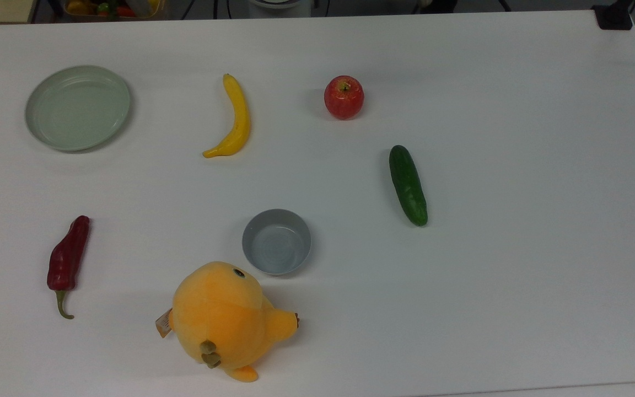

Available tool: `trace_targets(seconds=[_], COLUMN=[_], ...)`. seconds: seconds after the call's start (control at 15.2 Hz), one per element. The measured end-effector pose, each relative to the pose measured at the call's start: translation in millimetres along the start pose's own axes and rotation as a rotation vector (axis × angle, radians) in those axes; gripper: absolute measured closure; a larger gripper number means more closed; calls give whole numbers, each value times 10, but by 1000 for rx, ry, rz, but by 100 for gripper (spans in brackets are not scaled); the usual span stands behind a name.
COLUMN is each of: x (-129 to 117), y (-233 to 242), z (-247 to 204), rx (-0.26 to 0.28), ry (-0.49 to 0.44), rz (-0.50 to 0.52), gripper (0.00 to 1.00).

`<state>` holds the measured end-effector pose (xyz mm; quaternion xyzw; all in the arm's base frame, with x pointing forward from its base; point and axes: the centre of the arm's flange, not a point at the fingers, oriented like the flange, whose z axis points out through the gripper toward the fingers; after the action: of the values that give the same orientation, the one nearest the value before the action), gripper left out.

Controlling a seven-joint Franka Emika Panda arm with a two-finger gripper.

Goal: Put the red apple in the bowl
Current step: 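Move the open gripper down over the red apple, then close the gripper on the red apple and lift it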

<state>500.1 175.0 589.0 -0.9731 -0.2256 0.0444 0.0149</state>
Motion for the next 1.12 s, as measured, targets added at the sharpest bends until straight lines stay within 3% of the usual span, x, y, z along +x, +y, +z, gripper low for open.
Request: trace_targets(seconds=[0.2,0.39,0.79,1.12], x=[-56,-25,-111,-95], y=[-289,-375,-335,-257], z=[485,1058,1916,2146], rx=[-4,-10,-79,-105], ry=[-79,-77,-28,77], rz=[-49,-68,-100,-108], gripper=[0,0,0,0])
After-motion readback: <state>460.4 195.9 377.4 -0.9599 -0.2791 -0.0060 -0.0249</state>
